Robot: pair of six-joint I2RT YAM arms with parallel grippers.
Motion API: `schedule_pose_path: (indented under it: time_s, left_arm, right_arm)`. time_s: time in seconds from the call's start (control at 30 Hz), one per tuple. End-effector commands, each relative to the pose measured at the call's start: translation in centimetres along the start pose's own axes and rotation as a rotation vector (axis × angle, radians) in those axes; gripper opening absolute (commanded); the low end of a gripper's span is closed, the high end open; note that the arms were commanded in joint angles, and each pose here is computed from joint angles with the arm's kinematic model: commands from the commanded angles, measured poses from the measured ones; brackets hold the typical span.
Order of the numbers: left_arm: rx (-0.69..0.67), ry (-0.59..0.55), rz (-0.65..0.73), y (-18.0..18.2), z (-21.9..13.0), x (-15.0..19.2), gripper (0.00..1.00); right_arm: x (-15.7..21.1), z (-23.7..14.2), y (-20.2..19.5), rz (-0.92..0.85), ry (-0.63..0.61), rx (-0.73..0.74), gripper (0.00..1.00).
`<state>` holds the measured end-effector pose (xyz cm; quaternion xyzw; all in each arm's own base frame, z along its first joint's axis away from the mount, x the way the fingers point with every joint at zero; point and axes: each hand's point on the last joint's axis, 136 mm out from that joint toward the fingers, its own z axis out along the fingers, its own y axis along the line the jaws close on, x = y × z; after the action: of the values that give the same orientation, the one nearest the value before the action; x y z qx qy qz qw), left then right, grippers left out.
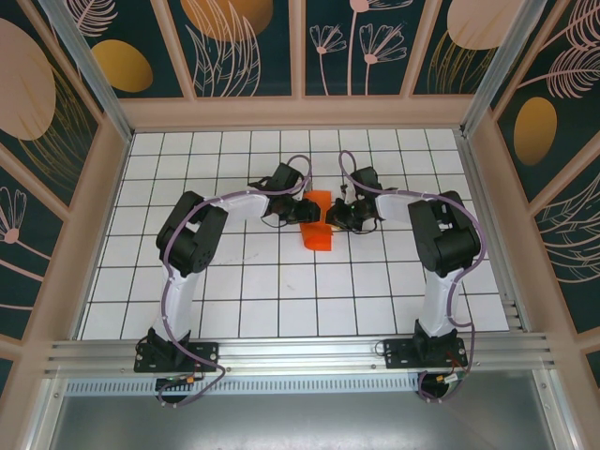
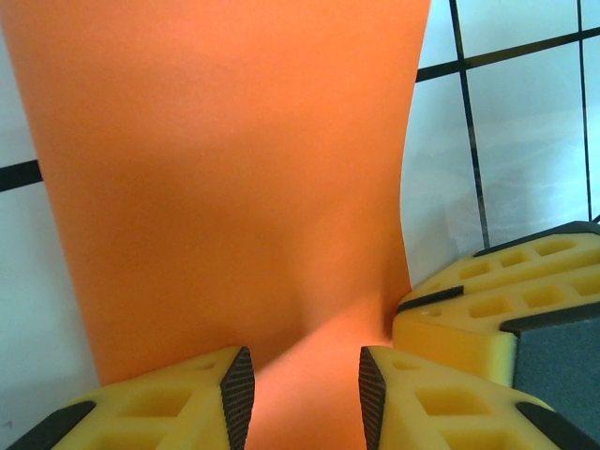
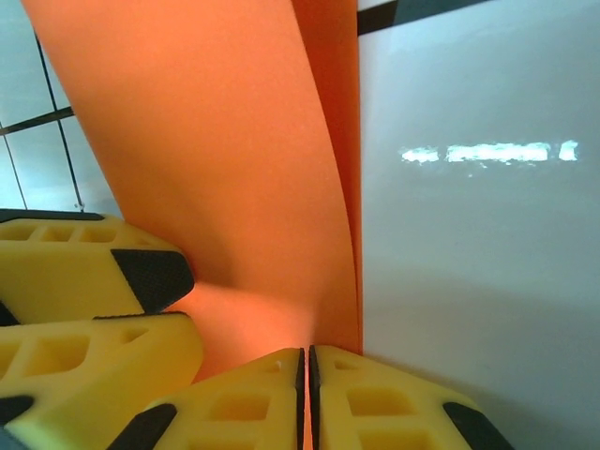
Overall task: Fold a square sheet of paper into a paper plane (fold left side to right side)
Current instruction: Hold the square sheet of paper at the center of the table, then first fold the square sheet of paper in half at the center of the table.
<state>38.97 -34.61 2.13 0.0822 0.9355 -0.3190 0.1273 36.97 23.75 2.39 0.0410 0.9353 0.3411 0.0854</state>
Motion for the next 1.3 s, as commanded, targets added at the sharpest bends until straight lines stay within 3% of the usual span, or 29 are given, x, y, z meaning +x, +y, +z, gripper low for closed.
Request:
schedule_pose_path:
  time_s: [0.0,0.13,0.67,1.03,1.27]
  left_arm:
    - [-0.086,0.086,-0.035,3.7,1.6,3.3,0.39]
    - [-0.080,0.086,-0.031,3.4,1.7,3.2,0.39]
    - [-0.069,0.086,-0.019,3.1,1.7,3.2,0.39]
    - [-0.038,0.079,0.071,1.7,1.0,3.1,0.42]
    - [0.029,0.094,0.170,-0.2,-0.1,4.7,0.43]
  right_arm:
    - [-2.1,-3.5,2.0,-0.043,-0.076,-0.040,0.14]
    - [-4.2,-4.8,2.9,-0.032,-0.123,-0.092,0.14]
    - [-5.8,1.8,3.9,-0.041,-0.031,-0.152,0.13]
    - [-4.2,3.7,-0.8,0.018,0.010,0.033,0.13]
    - [-3.3,4.2,-2.2,0.051,0.021,0.064,0.13]
